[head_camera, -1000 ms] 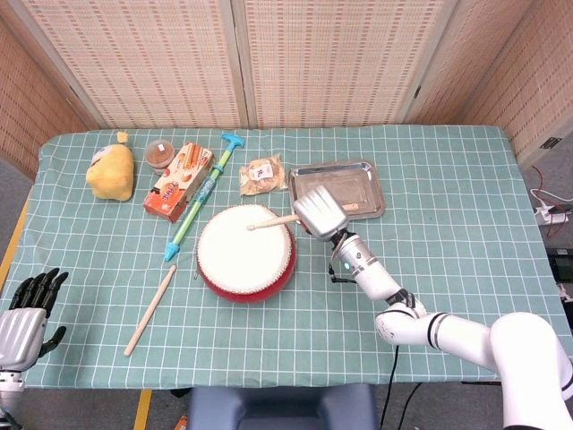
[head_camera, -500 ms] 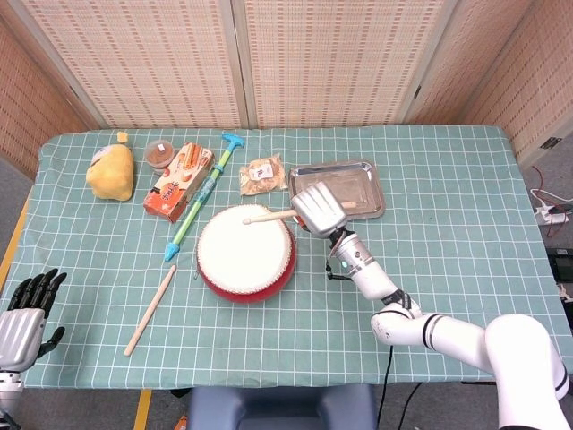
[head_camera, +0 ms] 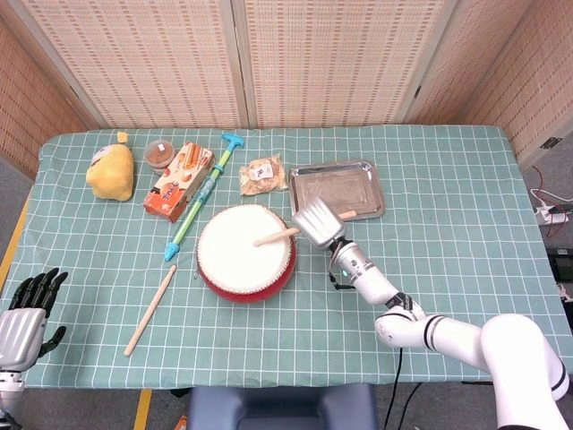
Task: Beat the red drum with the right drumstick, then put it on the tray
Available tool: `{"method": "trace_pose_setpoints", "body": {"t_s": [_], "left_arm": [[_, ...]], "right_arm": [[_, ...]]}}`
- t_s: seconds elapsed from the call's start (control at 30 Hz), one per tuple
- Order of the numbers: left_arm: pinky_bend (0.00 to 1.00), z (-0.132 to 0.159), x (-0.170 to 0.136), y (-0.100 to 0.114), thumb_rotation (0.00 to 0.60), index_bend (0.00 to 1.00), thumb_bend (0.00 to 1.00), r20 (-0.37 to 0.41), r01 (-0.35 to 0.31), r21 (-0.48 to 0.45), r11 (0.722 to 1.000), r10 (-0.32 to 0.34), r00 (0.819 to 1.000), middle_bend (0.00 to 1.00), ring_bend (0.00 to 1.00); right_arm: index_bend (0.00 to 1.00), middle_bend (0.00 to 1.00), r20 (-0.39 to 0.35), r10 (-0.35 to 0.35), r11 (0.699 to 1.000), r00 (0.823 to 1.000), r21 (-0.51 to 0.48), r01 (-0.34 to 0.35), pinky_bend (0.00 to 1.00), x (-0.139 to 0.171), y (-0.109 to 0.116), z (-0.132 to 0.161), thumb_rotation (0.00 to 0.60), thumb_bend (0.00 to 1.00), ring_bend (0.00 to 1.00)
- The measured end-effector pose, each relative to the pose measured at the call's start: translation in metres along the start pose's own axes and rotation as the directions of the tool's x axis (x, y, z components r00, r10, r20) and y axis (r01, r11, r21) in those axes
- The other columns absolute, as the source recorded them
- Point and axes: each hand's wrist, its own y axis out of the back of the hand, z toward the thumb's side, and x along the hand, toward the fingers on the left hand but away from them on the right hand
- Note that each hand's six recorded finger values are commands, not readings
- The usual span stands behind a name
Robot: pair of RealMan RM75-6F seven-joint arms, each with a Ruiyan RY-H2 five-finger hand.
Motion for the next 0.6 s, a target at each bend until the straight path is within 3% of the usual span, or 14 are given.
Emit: {"method": "trace_pose_setpoints", "body": {"t_s": [0.13, 0.33, 0.43, 0.6], "left_arm": [[0.0, 0.0, 0.0, 0.0, 0.6, 0.0, 0.26, 0.001, 0.001, 0.0, 1.0, -0.001, 1.0, 0.0, 0.0], [0.0, 0.001, 0.0, 0.0, 0.6, 0.0, 0.25, 0.006, -0.003, -0.001, 1.0, 0.003, 1.0, 0.0, 0.0], [0.0, 0.001, 0.001, 0.0, 0.6, 0.0, 0.25, 0.008, -0.002, 0.0, 1.0, 0.002, 1.0, 0.0, 0.0], [0.0, 0.0, 0.0, 0.0, 0.6, 0.0, 0.25, 0.003, -0.001, 0.002, 1.0, 0.001, 1.0, 0.0, 0.0]], "right_arm": [[1.0, 0.97, 0.021, -0.054, 0.997, 0.998, -0.057, 0.055, 1.0, -0.002, 0.014, -0.003, 0.6, 0.61, 1.0], [1.0, 0.97, 0.066, -0.166, 0.964, 0.984, -0.2, 0.176, 1.0, -0.001, 0.045, -0.012, 0.6, 0.61, 1.0], [1.0, 0.97, 0.053, -0.143, 0.973, 0.988, -0.173, 0.15, 1.0, 0.0, 0.04, -0.011, 0.6, 0.61, 1.0], [1.0, 0.97, 0.007, -0.037, 0.999, 0.999, -0.027, 0.037, 1.0, 0.001, 0.012, -0.004, 0.6, 0.61, 1.0]]}}
